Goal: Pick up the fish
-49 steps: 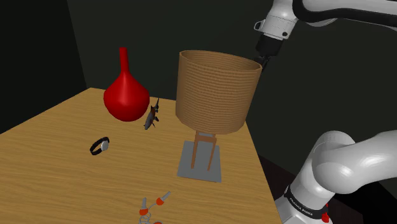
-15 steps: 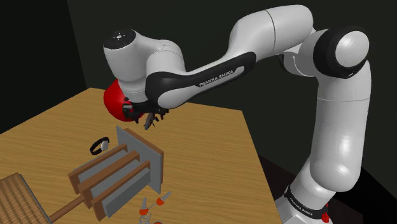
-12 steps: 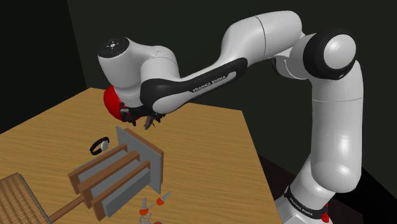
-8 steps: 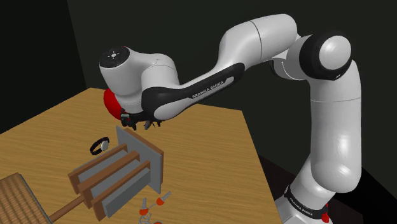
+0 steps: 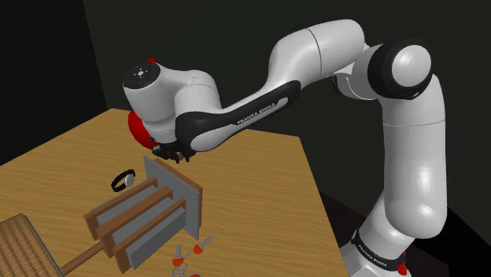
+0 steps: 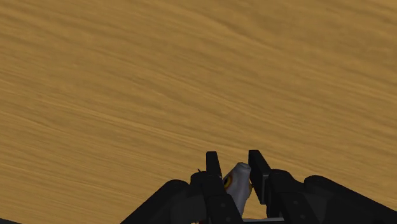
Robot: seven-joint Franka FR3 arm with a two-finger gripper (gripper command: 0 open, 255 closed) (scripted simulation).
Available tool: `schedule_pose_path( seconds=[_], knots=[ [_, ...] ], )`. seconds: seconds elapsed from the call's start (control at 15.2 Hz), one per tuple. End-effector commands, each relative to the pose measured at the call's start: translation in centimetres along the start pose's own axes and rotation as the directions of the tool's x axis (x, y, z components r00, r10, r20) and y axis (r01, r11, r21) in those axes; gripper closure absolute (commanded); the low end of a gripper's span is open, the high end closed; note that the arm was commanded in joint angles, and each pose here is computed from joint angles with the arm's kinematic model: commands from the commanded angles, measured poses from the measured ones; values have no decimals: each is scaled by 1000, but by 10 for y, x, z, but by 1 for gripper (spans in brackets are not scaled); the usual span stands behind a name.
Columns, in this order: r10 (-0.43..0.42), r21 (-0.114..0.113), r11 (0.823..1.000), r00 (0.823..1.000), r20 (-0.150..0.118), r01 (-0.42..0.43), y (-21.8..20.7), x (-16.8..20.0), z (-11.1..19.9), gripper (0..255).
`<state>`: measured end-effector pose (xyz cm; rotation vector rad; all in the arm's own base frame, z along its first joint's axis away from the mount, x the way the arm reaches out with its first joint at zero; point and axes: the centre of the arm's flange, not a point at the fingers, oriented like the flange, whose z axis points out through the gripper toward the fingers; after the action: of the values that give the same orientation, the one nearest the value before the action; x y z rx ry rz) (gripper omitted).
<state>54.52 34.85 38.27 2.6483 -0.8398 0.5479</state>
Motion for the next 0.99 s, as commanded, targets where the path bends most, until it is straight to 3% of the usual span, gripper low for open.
schedule_pose_path(
  seconds=[0.0,0.2,0.92],
  knots=[
    [0,0,1000,1000,0,0,0,0,0,255],
    [0,0,1000,1000,0,0,1,0,0,255],
    [0,0,1000,1000,0,0,11,25,-51,255]
  ],
)
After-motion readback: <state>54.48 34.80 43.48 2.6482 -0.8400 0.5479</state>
